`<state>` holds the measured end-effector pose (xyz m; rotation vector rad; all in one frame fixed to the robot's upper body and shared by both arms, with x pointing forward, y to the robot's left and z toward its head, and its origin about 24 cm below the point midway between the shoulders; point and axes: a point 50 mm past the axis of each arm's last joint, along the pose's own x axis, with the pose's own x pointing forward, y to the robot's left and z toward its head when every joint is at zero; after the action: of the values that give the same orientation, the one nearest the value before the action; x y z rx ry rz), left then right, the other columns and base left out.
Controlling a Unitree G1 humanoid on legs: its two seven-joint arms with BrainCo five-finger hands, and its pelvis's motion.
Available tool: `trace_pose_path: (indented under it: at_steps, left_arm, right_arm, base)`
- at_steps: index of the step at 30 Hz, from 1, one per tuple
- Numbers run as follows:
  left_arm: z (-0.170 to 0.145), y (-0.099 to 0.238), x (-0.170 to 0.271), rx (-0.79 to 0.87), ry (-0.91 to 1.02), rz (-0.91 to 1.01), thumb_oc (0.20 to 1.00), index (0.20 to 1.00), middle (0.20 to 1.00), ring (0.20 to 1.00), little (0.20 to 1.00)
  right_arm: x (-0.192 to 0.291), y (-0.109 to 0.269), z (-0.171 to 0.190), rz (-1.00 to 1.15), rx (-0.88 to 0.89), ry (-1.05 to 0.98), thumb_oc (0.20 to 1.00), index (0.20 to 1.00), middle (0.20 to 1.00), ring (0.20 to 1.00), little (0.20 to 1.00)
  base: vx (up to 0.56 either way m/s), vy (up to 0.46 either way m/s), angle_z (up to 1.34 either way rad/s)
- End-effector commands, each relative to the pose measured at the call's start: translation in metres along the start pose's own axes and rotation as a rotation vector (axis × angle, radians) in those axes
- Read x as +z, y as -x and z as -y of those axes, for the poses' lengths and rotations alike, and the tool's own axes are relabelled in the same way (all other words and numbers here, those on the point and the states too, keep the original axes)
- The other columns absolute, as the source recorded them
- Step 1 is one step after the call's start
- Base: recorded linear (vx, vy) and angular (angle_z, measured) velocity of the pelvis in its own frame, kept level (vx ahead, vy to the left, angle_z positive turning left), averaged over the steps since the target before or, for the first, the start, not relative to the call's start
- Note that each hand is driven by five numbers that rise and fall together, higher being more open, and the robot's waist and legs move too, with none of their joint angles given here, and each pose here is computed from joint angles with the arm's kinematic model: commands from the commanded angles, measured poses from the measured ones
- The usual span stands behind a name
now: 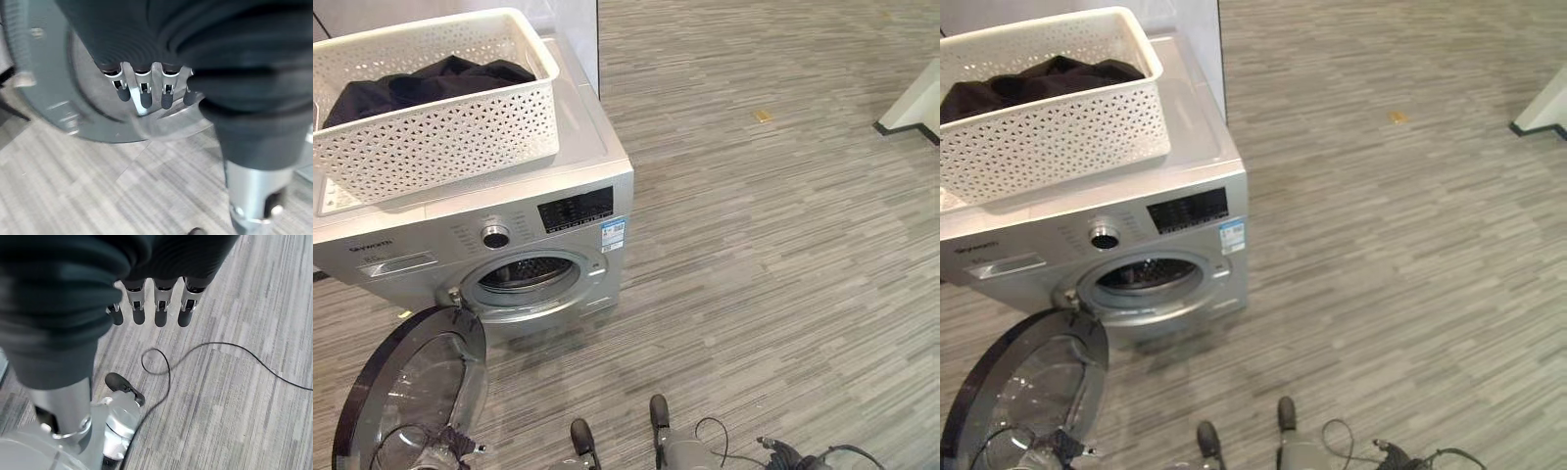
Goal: Grab the laundry basket,head to the washer,open it,put in the laundry and shut it.
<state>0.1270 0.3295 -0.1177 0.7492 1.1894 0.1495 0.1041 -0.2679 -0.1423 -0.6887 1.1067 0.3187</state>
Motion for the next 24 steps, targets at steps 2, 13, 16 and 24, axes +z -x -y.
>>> trace_pose_path:
  at_steps: [2, 13, 16, 24]
  left_arm:
    - [0.011, 0.002, -0.004, -0.002, 0.010, -0.002, 1.000, 1.000, 1.000, 1.000, 1.000]
    - [0.095, 0.023, -0.026, -0.271, 0.198, -0.093, 1.000, 1.000, 1.000, 1.000, 1.000]
    - [0.101, 0.026, -0.033, -0.281, 0.372, -0.149, 1.000, 1.000, 1.000, 1.000, 1.000]
    - [0.107, 0.029, -0.038, -0.285, 0.751, -0.234, 1.000, 1.000, 1.000, 1.000, 1.000]
  right_arm:
    - [0.001, -0.003, -0.007, -0.012, -0.045, -0.263, 1.000, 1.000, 1.000, 1.000, 1.000]
    - [-0.053, 0.012, -0.038, -0.206, -0.114, -1.065, 1.000, 1.000, 1.000, 1.000, 1.000]
    - [-0.061, 0.016, -0.042, -0.236, -0.112, -1.120, 1.000, 1.000, 1.000, 1.000, 1.000]
    - [-0.065, 0.018, -0.046, -0.281, -0.077, -1.119, 1.000, 1.000, 1.000, 1.000, 1.000]
  base:
    - [0.03, -0.009, 0.04]
    - [0.05, -0.007, -0.02]
    - [0.01, -0.021, 0.00]
    - [0.00, -0.004, 0.00]
